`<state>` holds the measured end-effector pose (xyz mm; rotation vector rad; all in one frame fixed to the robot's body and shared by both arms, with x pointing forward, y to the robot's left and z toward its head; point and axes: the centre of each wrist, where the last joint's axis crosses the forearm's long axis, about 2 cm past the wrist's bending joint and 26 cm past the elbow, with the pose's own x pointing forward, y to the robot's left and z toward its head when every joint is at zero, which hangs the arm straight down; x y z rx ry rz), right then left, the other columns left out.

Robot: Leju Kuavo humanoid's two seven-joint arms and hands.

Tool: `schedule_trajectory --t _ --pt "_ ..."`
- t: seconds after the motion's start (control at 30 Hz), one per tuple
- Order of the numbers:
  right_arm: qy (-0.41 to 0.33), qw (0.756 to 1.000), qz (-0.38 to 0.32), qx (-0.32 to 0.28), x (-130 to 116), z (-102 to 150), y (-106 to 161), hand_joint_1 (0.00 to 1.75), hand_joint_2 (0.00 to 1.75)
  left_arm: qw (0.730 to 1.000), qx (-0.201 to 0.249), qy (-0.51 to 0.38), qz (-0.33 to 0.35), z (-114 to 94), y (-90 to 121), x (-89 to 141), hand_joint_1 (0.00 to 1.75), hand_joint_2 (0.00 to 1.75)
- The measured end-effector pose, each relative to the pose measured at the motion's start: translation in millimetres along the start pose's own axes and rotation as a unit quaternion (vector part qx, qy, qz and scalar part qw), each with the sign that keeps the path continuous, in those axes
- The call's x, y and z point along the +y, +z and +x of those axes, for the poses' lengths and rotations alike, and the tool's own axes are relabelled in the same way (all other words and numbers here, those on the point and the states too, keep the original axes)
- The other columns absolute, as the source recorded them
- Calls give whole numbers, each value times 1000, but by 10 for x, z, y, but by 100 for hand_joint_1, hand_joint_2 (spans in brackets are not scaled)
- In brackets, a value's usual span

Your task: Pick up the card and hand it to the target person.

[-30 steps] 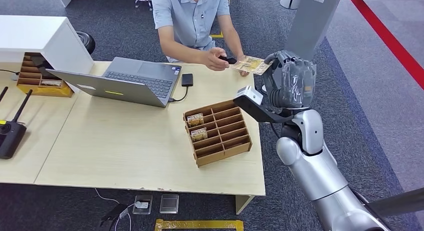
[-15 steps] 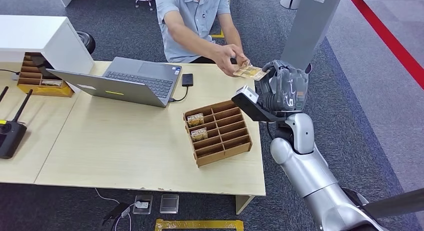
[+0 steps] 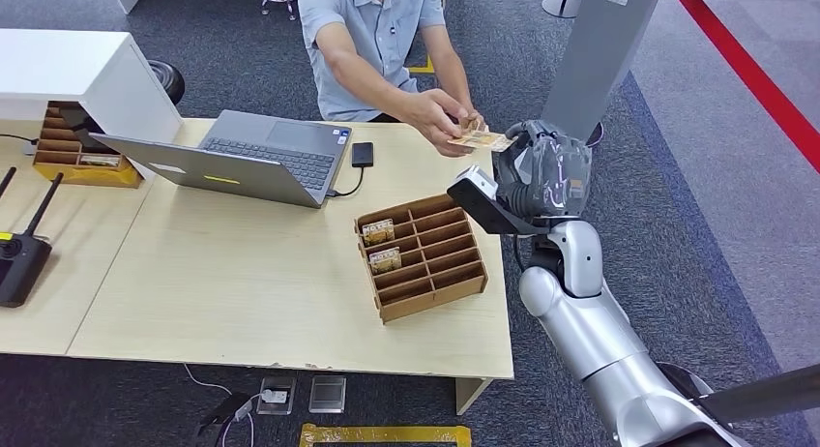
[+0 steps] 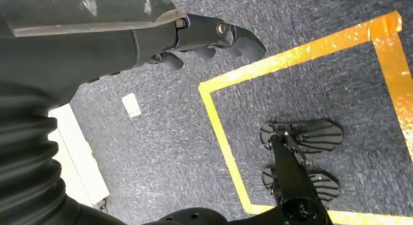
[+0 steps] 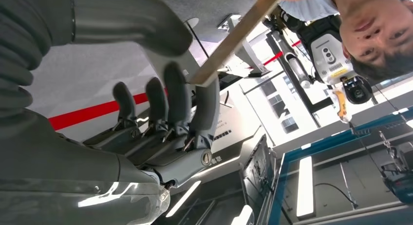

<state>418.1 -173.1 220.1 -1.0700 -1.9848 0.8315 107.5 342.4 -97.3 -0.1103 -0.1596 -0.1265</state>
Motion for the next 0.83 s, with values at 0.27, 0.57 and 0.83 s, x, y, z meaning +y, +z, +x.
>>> schedule_trajectory --t 0.27,0.57,0.83 --pt "-1 1000 6 8 24 -21 4 0 175 1000 -2 4 4 -17 -1 0 0 0" --pt "-8 1000 12 18 44 -42 18 0 175 1000 0 5 8 -37 -3 0 0 0" --pt "-187 976 87 65 104 -27 117 0 175 1000 3 16 8 -119 -8 -6 0 0"
